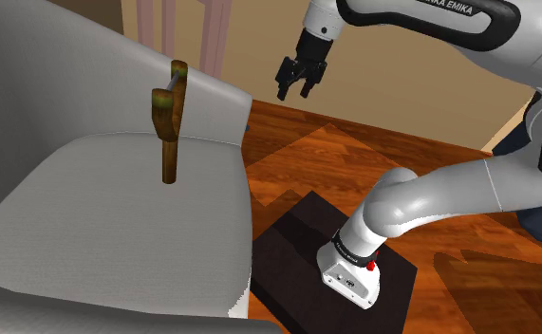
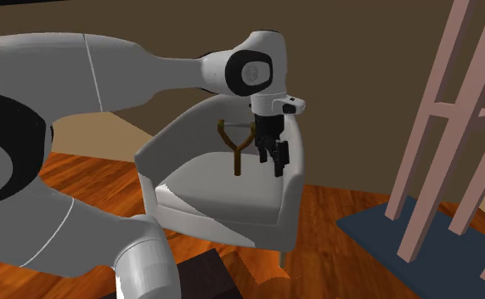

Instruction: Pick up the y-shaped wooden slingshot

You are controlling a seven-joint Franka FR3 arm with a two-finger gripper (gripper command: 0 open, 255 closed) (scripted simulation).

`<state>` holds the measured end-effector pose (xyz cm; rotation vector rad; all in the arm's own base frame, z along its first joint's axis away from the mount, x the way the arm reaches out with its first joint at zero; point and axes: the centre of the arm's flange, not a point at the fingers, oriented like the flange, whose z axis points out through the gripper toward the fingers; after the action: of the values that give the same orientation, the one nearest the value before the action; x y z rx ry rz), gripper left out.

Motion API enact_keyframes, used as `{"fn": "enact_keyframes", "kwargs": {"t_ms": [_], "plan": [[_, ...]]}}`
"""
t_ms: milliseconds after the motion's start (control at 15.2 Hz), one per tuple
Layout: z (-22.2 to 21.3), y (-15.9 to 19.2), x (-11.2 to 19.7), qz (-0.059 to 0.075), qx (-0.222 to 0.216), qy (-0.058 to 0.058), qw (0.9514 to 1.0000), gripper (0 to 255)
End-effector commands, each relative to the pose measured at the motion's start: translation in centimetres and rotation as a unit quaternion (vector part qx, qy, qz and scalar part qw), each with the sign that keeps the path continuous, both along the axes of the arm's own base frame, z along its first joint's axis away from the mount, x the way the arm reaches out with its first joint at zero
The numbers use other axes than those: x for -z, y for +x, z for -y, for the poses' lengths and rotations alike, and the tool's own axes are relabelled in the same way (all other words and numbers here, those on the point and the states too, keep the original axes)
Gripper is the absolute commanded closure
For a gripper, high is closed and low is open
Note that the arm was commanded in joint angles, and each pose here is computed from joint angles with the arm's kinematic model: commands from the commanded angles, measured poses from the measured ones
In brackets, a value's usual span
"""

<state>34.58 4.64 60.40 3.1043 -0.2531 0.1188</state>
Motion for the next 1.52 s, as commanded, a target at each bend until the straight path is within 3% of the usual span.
{"fn": "enact_keyframes", "kwargs": {"t_ms": [0,1452], "plan": [[-2.3,0.9,-1.0,0.000,-0.001,-0.002,1.0000,0],[-28.0,10.8,-6.8,0.002,-0.014,-0.030,0.9994,0]]}}
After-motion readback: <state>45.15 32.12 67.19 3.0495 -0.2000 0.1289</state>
